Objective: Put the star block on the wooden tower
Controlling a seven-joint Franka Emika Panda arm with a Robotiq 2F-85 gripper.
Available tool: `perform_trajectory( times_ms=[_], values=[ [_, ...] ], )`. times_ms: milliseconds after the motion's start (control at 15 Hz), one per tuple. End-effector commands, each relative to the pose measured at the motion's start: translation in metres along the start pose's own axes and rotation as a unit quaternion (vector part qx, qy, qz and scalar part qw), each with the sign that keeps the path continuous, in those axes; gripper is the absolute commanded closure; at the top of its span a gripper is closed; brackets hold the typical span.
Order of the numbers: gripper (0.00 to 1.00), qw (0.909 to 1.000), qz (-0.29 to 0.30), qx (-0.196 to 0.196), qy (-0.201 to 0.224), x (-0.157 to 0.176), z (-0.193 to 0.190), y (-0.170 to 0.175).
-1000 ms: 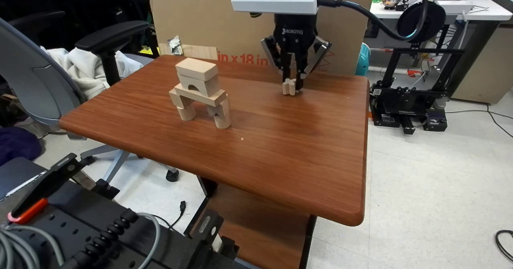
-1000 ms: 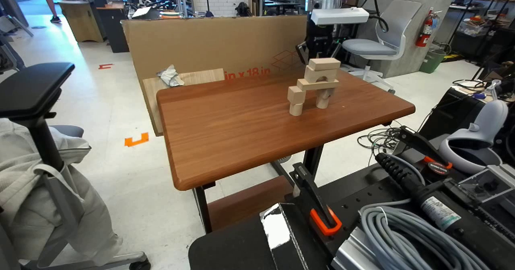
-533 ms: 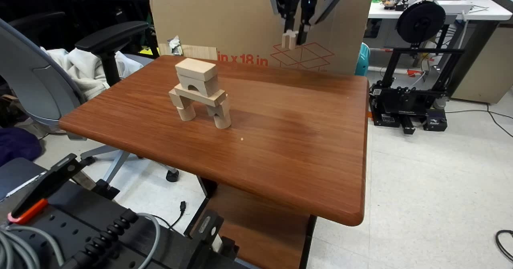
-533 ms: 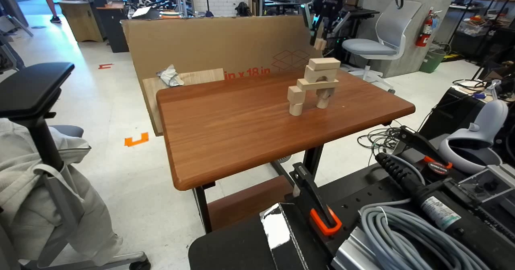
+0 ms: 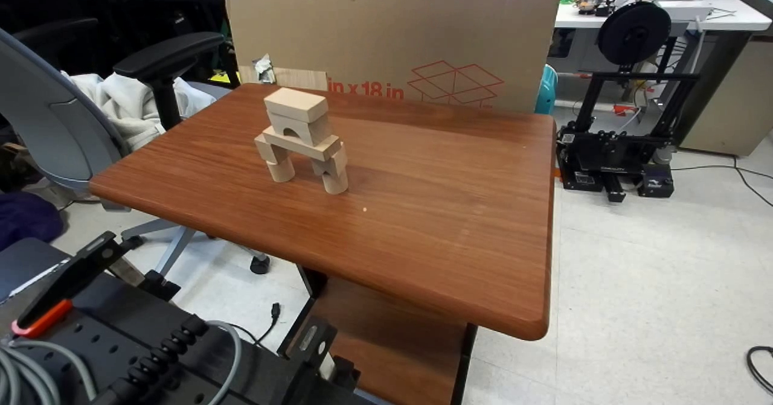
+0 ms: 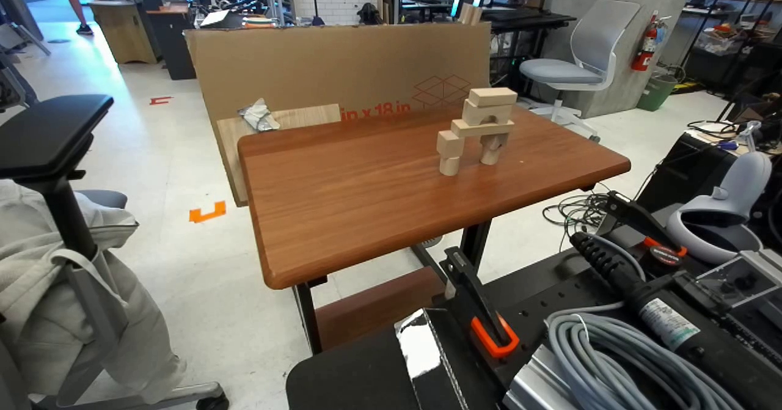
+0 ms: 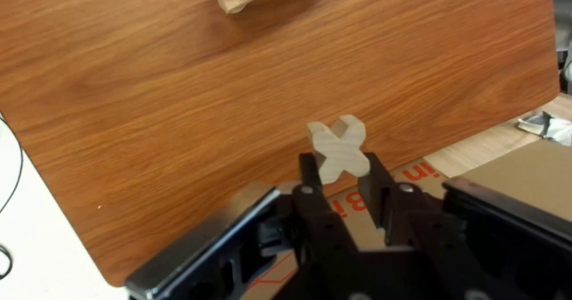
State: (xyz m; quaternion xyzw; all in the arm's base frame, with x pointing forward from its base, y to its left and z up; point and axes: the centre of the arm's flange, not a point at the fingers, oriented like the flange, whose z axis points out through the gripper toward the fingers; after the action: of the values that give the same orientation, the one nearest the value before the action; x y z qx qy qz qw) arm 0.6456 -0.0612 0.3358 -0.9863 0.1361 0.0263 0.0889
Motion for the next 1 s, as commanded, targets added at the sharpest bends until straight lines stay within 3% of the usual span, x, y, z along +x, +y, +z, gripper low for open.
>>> perform_trajectory(
  times_ms=[0, 400, 933],
  values=[
    [0.93, 0.9993, 0.023, -0.008, -0.028, -0.034, 0.015, -0.020],
    [0.93, 0.9960, 0.059, -0.039, -0.054, -0.058, 0.053, -0.024],
    [0.93, 0.9913, 0.074, -0.101, -0.039, -0.084, 0.055, -0.016]
  ],
)
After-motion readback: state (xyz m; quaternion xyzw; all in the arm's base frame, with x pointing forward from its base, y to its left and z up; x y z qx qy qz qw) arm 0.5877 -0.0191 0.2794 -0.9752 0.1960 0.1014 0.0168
